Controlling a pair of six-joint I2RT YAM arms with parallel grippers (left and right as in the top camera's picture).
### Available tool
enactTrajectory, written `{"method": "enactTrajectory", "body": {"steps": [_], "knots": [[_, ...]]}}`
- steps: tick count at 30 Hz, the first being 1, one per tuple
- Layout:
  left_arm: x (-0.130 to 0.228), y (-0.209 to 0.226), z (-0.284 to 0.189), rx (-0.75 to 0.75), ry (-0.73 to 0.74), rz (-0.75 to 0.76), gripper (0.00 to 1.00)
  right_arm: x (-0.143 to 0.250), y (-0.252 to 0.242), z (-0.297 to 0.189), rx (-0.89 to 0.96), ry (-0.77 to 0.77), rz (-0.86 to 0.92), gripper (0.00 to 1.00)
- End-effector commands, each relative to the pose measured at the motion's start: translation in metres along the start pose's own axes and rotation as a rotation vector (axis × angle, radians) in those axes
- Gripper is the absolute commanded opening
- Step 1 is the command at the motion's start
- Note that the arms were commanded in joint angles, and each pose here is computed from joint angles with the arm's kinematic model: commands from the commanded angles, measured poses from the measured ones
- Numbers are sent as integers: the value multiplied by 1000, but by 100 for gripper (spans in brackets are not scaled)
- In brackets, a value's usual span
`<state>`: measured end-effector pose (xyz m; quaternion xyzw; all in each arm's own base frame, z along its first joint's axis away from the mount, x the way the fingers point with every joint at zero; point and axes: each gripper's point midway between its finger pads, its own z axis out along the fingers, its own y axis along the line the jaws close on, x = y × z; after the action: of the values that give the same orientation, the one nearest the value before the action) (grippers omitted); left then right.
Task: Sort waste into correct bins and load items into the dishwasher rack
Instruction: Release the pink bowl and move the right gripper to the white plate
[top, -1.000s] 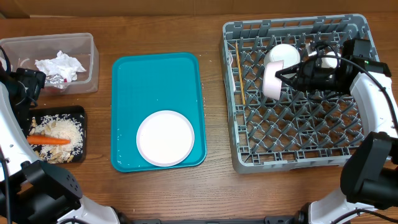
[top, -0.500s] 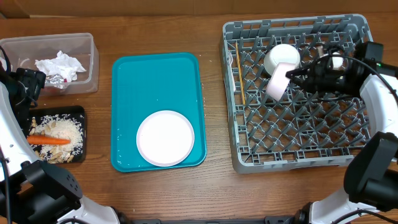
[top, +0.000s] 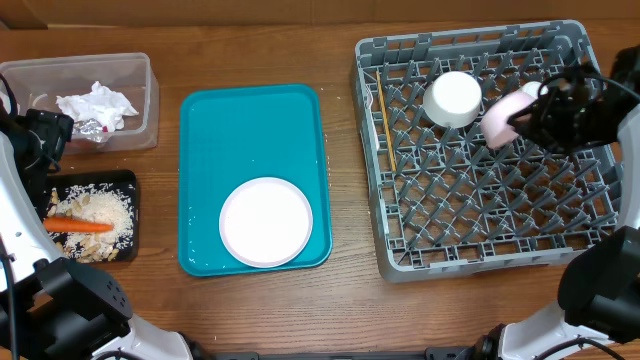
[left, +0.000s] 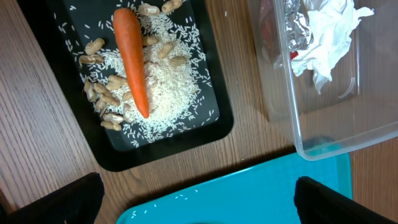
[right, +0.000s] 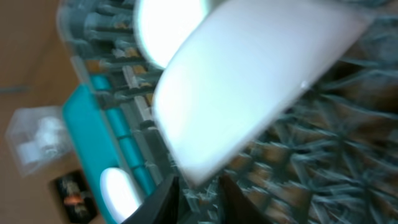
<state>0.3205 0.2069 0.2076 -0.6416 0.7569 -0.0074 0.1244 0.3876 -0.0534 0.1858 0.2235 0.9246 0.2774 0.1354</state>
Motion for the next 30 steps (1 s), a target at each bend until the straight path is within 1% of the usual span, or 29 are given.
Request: {"method": "enactTrajectory", "body": {"steps": [1,3,6,7,11,14,16,19,22,23,25,26,30], "knots": [[-1,1,0,-10,-9,-12,100,-13,-33,-24,243,-76,21,29],[-1,1,0,-10,-9,-12,100,-14,-31,-25,240,-79,19,28],[-1,1,0,-10,-9,-11,100,-15,-26,-24,207,-79,15,17],[-1,1,0,-9,-9,-12,100,-15,-21,-23,180,-78,12,16],[-1,1,0,-9,-9,-12,100,-13,1,-21,54,-62,-3,16],[-1,1,0,-10,-9,-12,100,-11,1,-20,55,-53,-2,16],[-1,1,0,-10,-9,-11,100,-8,-5,-20,87,-45,7,14],[-1,1,0,-10,-9,-12,100,-2,-12,-21,127,-26,22,4],[-1,1,0,-10,-9,-12,100,9,-14,-21,134,18,21,4],[-1,1,0,-9,-9,-12,100,14,-14,-21,137,36,20,6],[-1,1,0,-9,-9,-11,100,22,-15,-22,140,71,19,15],[-1,1,0,-10,-9,-12,100,26,-15,-22,142,84,20,17],[-1,1,0,-9,-9,-12,100,34,-25,-25,196,114,19,18]]}}
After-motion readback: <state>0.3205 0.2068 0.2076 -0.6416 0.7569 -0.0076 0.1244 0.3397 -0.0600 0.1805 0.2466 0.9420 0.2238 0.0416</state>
